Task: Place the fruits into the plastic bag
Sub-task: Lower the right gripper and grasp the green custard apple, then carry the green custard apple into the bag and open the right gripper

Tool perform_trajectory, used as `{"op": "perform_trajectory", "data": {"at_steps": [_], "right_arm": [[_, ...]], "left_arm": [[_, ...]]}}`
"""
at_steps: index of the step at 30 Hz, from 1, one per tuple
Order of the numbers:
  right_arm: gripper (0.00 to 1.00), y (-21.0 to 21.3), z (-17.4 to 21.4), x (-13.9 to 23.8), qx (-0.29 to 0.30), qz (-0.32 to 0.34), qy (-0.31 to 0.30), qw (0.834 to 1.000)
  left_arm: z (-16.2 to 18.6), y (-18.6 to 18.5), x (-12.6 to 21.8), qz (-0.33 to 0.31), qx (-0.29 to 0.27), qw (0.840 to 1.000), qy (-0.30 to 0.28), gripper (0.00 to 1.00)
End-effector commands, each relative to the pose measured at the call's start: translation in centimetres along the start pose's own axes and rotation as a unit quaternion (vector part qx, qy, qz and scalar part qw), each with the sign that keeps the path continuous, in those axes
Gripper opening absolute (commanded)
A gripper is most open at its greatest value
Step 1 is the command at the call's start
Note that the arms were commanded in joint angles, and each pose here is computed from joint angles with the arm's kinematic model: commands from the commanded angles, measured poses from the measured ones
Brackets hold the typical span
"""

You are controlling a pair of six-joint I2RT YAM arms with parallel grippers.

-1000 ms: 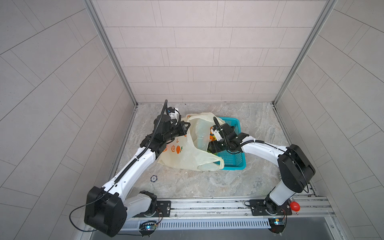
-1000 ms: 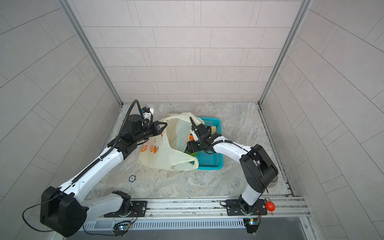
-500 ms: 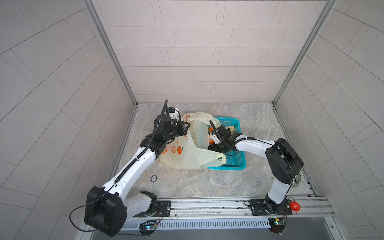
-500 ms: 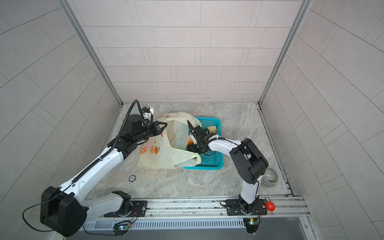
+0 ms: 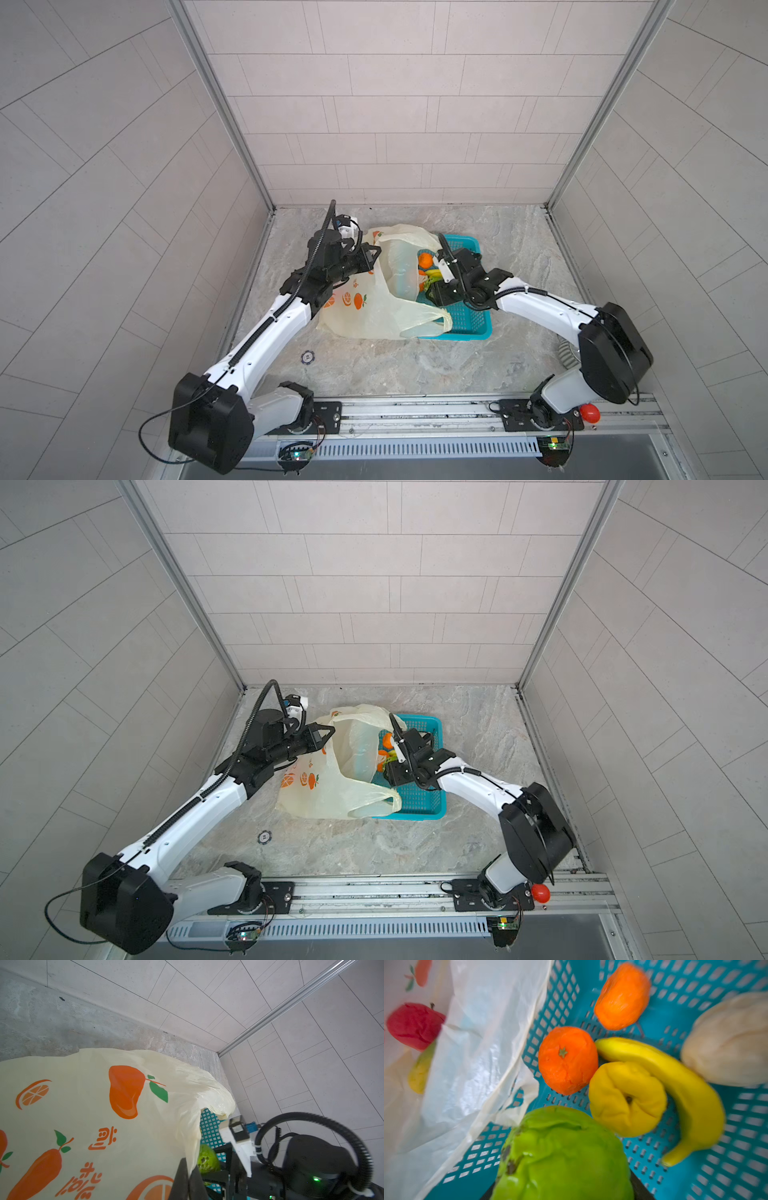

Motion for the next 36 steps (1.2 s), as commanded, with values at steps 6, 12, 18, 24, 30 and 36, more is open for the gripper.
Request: {"op": "perform_trajectory", "data": {"at_steps": [6, 12, 18, 24, 30, 36], "right_arm": [[0.46, -1.3, -1.8, 7.5, 0.006, 0.044, -0.136, 0.990], [0.45, 1.2, -3.3, 8.5, 0.029, -0.069, -0.181, 0.981], [0.45, 5.4, -4.9, 6.4, 0.076, -0.159, -0.159, 0.971], [0.45, 10.3, -6.0, 2.0, 0.129, -0.233, -0.096, 0.959], [0.47, 12.8, -5.3, -2.2, 0.159, -0.285, -0.016, 0.945], [0.58, 13.6, -3.0, -4.1, 0.178, -0.284, 0.051, 0.941]], "left_arm": [[-0.4, -0.8, 0.4, 0.018, -0.019, 1.000, 0.001, 0.00], [-0.5, -1.0, 0.3, 0.021, -0.020, 1.000, 0.003, 0.00], [-0.4, -1.2, 0.3, 0.026, -0.021, 0.999, 0.006, 0.00], [-0.2, -1.3, 0.3, 0.031, -0.017, 0.999, 0.011, 0.00], [-0.2, -1.6, 0.6, 0.041, -0.014, 0.999, 0.009, 0.00], [-0.1, -1.5, 0.6, 0.039, -0.014, 0.999, 0.007, 0.00]]}}
Point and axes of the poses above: each gripper's point midway between its finger pads, its own x axis back along the fingers, its own y axis along the line the jaws close on, z = x × y, the point moved 8 cm from there along x, back along the fingers, and after that the axes turned 11 degrees about x, right-handed, at the moved point
